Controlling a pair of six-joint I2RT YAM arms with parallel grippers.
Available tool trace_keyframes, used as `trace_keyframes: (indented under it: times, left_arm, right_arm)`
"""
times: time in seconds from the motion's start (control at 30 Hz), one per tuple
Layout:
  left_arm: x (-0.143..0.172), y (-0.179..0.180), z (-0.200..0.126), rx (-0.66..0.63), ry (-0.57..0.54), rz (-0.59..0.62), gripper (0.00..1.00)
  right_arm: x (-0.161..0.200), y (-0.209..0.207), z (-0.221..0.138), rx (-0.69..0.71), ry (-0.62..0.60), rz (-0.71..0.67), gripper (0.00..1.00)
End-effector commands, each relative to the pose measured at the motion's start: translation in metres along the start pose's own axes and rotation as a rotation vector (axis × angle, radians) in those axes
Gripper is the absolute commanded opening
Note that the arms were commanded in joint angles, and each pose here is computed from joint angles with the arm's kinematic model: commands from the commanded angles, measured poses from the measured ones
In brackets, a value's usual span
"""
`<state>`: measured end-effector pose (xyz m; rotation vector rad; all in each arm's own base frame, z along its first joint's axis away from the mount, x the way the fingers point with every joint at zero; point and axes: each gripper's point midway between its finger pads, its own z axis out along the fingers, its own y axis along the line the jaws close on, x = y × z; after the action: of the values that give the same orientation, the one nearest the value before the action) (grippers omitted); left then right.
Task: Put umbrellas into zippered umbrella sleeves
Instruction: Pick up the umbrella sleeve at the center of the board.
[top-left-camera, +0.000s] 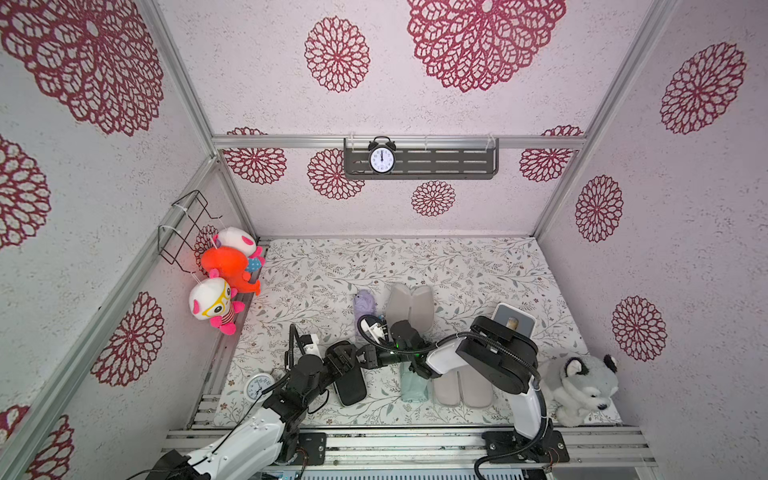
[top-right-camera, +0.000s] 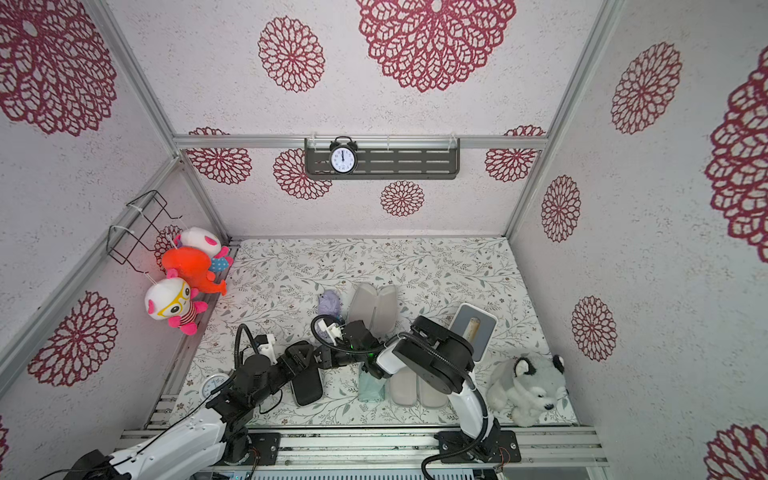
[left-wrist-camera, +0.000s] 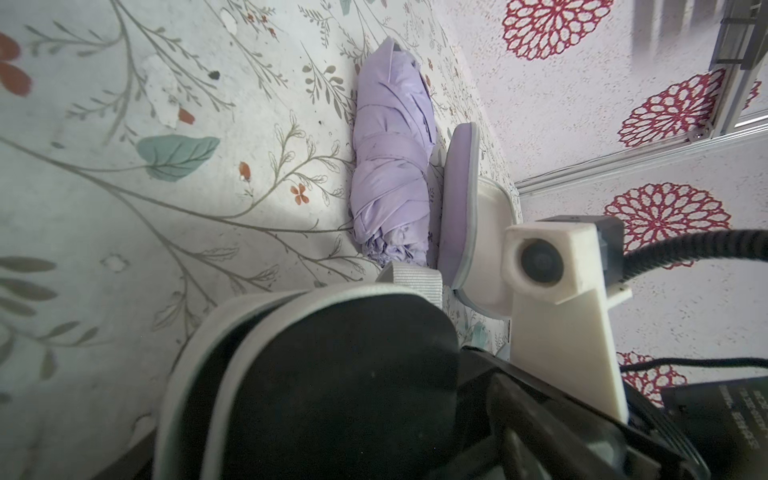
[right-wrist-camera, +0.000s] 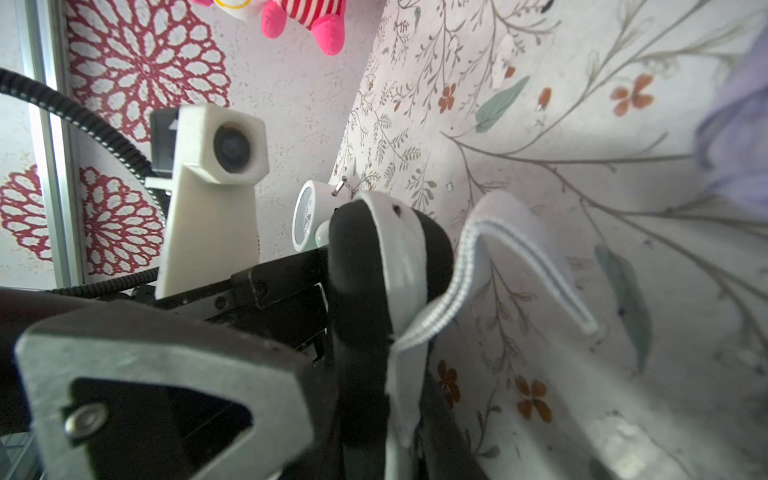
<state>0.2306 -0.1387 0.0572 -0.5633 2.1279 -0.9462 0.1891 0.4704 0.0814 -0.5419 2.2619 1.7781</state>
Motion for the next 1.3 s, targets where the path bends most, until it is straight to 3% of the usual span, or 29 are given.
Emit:
trace_keyframes:
  times: [0.0,0.17,0.33,0.4,0.57,0.67,0.8,0.87,1.27]
  left_arm:
    - [0.038,-0.016,-0.005,0.107,0.157,0.056,0.87]
    - [0.035,-0.024,-0.008,0.135,0.139,0.069,0.59]
    - [0.035,-0.031,-0.011,0.164,0.134,0.089,0.51]
    - [0.035,-0.033,-0.012,0.172,0.132,0.102,0.42]
    - [0.032,-0.04,-0.014,0.206,0.116,0.123,0.36]
    - [0.031,-0.044,-0.016,0.223,0.108,0.136,0.2]
    - [0.024,-0.053,-0.022,0.225,0.096,0.163,0.11]
    - [0.021,-0.05,-0.023,0.203,0.085,0.174,0.01]
    - [0.008,-0.09,-0.035,0.329,0.08,0.218,0.0]
  right_arm:
    - [-0.009,0.109,0.005,-0.296,-0.019,-0.232,0.2]
    - [-0.004,0.097,0.01,-0.252,0.003,-0.212,0.24]
    - [0.001,0.093,0.01,-0.263,0.013,-0.199,0.33]
    - [0.0,0.093,0.005,-0.261,0.008,-0.202,0.37]
    - [-0.003,0.086,-0.008,-0.222,-0.006,-0.214,0.54]
    - [-0.006,0.08,-0.018,-0.163,-0.03,-0.227,0.6]
    - [-0.009,0.071,-0.035,-0.016,-0.067,-0.293,0.72]
    - [-0.012,0.071,-0.042,0.017,-0.08,-0.32,0.73]
    - [-0.041,0.066,-0.077,0.105,-0.168,-0.39,0.77]
